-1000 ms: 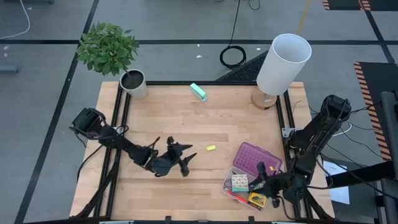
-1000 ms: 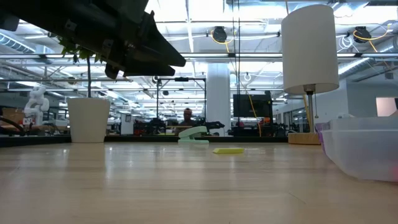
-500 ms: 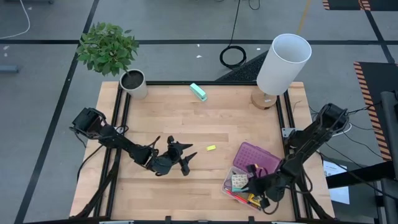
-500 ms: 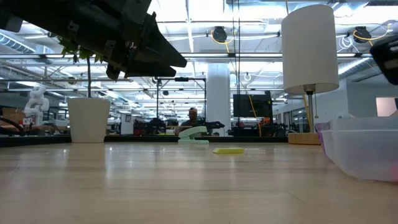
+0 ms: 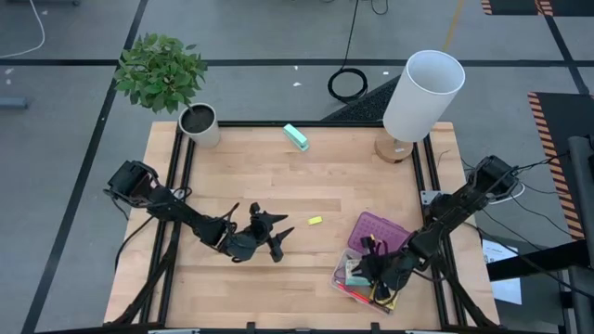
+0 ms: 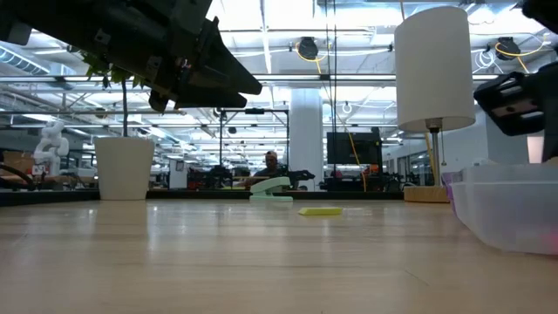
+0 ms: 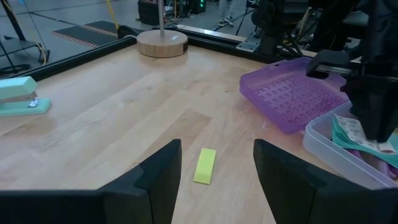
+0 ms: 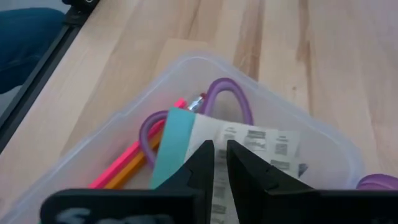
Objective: Pack school essentials
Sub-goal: Put the blue sticky notes into the violet supply box
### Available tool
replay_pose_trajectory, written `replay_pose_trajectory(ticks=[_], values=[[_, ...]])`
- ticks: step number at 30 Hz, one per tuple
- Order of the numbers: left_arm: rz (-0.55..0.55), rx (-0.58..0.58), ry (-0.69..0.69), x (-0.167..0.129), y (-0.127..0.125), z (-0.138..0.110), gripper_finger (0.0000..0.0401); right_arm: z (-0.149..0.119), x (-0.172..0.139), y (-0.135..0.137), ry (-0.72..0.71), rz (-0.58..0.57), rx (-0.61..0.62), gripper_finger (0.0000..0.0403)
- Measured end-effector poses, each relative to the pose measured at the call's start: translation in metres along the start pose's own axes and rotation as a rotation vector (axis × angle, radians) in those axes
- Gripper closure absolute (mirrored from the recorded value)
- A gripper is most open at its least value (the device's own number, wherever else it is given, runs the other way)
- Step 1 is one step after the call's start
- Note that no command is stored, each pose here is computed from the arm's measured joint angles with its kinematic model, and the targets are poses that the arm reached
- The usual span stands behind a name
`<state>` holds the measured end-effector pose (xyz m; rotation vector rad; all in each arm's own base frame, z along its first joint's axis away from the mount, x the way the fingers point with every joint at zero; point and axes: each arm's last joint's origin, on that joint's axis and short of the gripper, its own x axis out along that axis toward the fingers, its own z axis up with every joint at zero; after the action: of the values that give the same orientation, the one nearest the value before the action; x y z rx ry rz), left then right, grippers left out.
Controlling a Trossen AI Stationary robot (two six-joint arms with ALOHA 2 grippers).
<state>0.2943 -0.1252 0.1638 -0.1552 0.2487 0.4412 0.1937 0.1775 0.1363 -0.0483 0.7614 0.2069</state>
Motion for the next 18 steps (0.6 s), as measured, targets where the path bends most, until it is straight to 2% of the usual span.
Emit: replay_pose_trajectory(ticks=[18], values=[[0.000, 0.001, 0.000, 0.000, 0.000, 0.000, 0.0199, 0.008, 0.009, -0.027, 0.021, -0.089, 0.059, 0.0367]])
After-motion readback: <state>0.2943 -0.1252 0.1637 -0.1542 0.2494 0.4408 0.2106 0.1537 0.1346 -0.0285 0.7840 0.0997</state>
